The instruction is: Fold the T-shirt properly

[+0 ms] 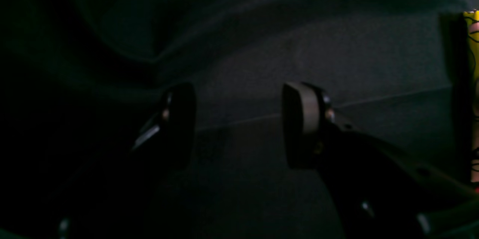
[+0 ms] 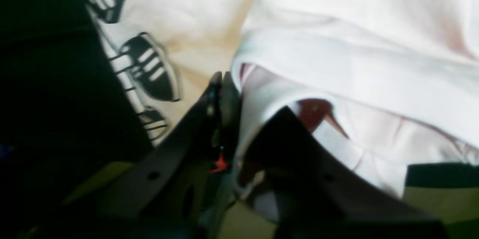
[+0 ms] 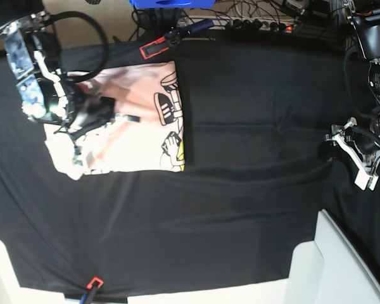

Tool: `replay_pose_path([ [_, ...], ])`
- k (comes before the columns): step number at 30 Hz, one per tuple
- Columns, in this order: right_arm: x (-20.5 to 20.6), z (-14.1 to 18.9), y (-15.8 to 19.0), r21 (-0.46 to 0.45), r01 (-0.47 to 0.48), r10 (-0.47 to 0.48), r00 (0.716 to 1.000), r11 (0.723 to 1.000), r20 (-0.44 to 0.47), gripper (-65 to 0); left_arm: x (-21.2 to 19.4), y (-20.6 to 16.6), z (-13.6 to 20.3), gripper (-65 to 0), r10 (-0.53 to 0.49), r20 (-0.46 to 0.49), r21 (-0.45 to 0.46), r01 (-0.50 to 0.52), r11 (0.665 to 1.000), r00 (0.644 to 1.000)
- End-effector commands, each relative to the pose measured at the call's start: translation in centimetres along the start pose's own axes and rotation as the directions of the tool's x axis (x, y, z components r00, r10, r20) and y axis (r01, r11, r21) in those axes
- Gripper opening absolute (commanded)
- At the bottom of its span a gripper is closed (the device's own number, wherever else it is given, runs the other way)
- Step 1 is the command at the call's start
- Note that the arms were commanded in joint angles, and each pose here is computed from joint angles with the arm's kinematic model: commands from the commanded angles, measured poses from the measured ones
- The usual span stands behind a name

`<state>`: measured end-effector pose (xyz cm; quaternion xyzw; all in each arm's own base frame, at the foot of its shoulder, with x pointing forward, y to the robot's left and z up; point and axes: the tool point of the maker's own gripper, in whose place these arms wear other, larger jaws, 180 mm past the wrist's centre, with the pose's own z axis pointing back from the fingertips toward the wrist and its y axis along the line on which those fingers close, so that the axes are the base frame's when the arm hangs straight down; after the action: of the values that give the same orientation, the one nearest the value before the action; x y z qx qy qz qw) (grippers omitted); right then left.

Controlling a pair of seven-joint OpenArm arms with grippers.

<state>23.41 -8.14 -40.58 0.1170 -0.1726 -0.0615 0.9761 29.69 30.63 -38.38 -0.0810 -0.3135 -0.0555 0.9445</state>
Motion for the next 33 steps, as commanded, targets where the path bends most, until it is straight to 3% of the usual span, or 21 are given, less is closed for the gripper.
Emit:
replay_pose_path([
  [1, 1.3, 0.5, 0.6, 0.016, 0.004, -0.004, 0.999, 1.0, 0.039, -64.7, 1.7, 0.6, 0.8, -29.2, -0.015, 0.048, 0.013, 0.015, 1.0, 0.999],
  [6, 1.0, -0.7, 1.4, 0.026, 0.035, -0.036, 0.999, 0.999, 0.013, -64.7, 1.7, 0.5, 0.7, -29.2, -0.017, 0.046, 0.009, 0.016, 1.0, 0.999],
  [10, 0.8, -1.9, 1.0, -0.024, 0.064, -0.064, 0.998, 0.998, 0.009, -64.7, 1.6, 0.3, 0.6, -29.2, -0.011, 0.048, 0.006, 0.011, 1.0, 0.999],
  [21, -0.9, -2.4, 4.4, -0.125, -0.077, 0.079, 0.997, 0.989, 0.014, -64.7, 1.6, 0.3, 0.5, -29.2, -0.014, 0.046, 0.006, 0.014, 1.0, 0.999],
  [25, -1.4, -2.6, 5.2, -0.179, -0.181, 0.186, 0.982, 0.967, 0.011, -64.7, 1.5, 0.1, 0.4, -29.2, -0.01, 0.047, 0.001, 0.01, 1.0, 0.999],
  [33, -3.1, -4.1, 6.7, -0.272, -0.371, 0.382, 0.924, 0.888, -0.014, -64.7, 1.4, -0.2, 0.2, -29.2, -0.006, 0.045, -0.007, 0.006, 1.0, 0.999],
])
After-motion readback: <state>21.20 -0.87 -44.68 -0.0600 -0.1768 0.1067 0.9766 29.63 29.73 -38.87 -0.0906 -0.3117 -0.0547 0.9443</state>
